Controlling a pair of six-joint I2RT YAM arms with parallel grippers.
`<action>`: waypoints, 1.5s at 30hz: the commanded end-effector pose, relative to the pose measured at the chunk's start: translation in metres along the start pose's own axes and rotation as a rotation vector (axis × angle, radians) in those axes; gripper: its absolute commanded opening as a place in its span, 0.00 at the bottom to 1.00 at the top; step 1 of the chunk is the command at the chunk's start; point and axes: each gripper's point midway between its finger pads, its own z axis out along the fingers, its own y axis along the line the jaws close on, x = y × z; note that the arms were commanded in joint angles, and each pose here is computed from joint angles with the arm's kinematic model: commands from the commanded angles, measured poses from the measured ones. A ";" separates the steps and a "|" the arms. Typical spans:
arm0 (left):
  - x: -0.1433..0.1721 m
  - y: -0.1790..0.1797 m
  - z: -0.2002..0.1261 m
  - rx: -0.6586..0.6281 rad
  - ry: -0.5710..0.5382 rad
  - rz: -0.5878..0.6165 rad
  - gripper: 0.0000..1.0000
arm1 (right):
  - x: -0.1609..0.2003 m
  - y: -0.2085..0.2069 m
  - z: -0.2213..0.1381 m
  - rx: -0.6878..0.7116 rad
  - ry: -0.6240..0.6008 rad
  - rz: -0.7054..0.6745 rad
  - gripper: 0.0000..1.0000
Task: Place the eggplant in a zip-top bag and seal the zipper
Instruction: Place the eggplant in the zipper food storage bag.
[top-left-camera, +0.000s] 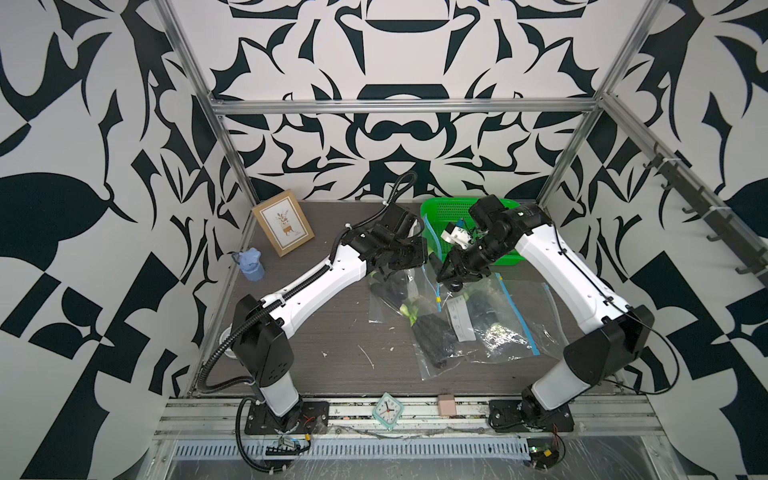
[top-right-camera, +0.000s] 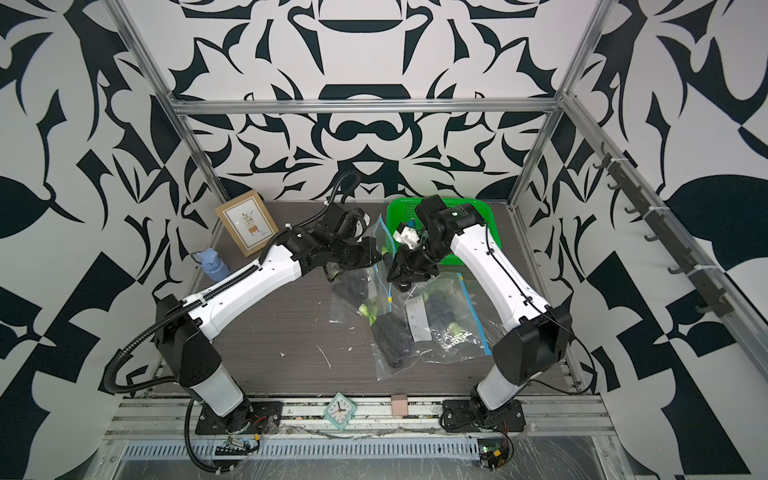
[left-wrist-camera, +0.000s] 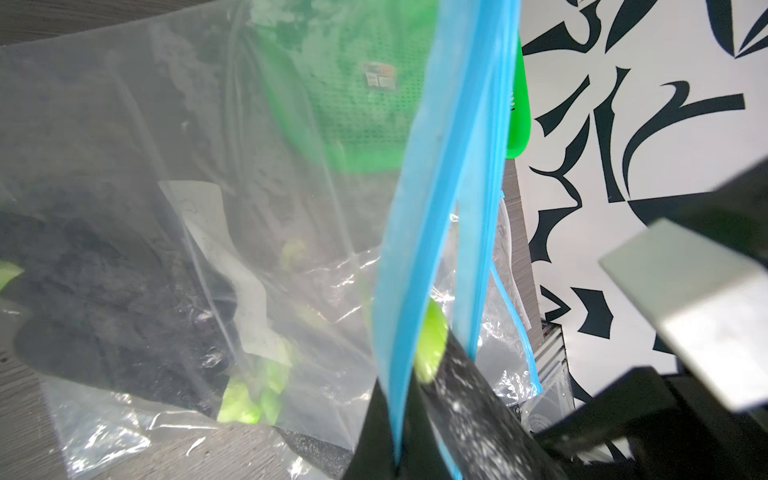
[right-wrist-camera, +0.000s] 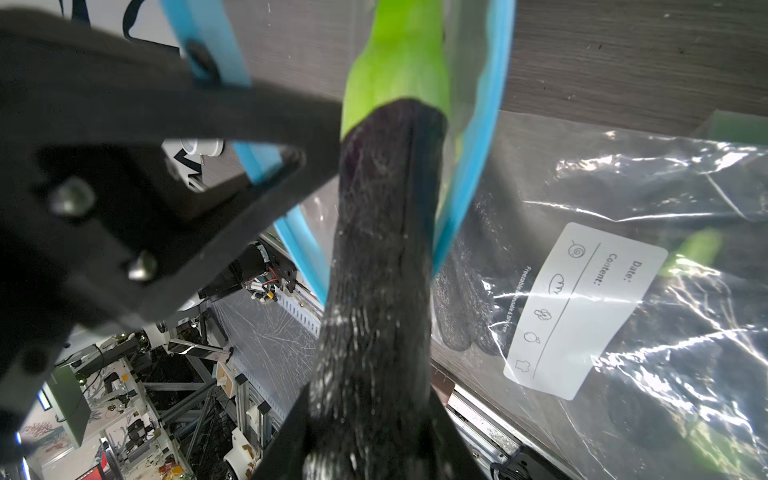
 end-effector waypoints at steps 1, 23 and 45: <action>0.006 -0.017 -0.013 0.039 -0.017 0.032 0.00 | -0.012 0.007 -0.011 0.001 -0.048 -0.028 0.07; 0.025 -0.036 -0.006 0.103 0.036 0.074 0.00 | -0.039 -0.029 -0.006 0.116 -0.065 0.034 0.43; 0.015 -0.029 0.022 0.114 0.067 0.050 0.00 | -0.022 -0.019 -0.034 0.143 -0.065 0.058 0.56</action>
